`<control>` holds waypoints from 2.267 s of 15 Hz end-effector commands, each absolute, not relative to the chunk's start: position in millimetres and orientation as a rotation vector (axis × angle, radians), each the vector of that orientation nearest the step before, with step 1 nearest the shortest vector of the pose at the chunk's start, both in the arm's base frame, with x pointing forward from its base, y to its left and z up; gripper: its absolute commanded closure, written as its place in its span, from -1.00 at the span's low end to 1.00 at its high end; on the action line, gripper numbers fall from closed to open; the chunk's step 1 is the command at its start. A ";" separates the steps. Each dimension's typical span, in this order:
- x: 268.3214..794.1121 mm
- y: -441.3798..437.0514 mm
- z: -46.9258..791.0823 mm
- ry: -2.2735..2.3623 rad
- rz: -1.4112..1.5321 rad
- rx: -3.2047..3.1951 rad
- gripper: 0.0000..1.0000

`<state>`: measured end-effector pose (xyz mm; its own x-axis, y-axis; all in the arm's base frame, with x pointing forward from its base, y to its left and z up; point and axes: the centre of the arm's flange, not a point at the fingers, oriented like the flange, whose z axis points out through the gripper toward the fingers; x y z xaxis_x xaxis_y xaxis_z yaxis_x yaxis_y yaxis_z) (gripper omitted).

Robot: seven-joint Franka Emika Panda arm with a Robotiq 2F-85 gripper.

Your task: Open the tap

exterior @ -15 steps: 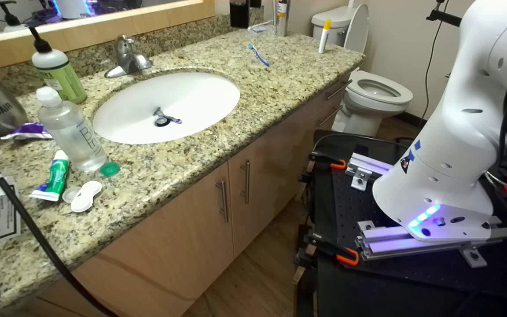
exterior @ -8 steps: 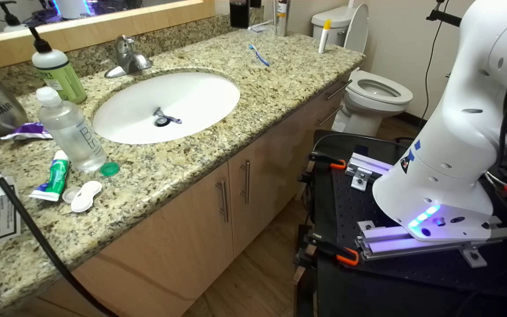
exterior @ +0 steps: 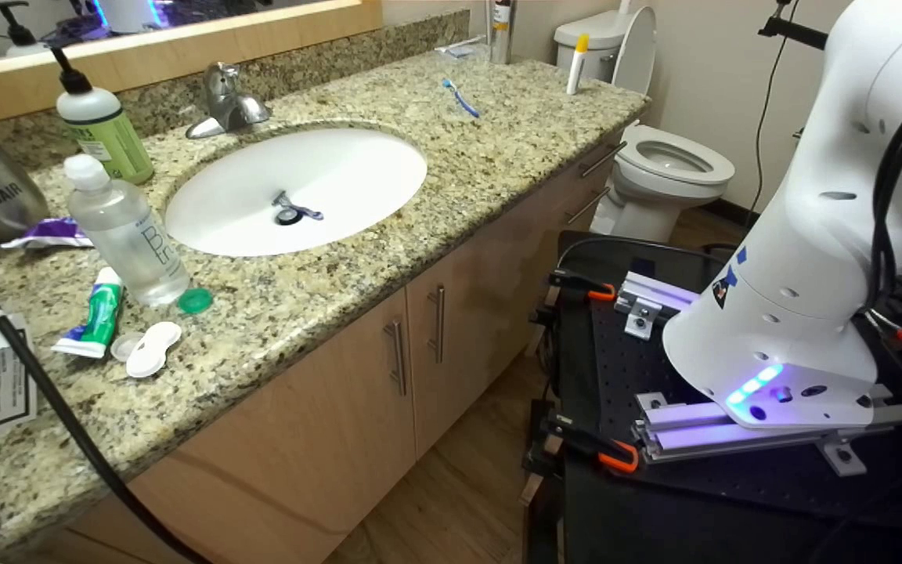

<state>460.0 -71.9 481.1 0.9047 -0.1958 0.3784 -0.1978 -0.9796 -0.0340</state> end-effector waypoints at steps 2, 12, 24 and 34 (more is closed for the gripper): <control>556.0 -133.9 457.0 -0.488 0.897 2.873 -1.00; 616.2 -174.8 367.0 -0.646 1.008 2.617 -1.00; 611.3 -197.1 350.7 -0.809 0.832 2.692 -1.00; 636.6 -195.7 321.2 -0.863 0.870 2.673 -1.00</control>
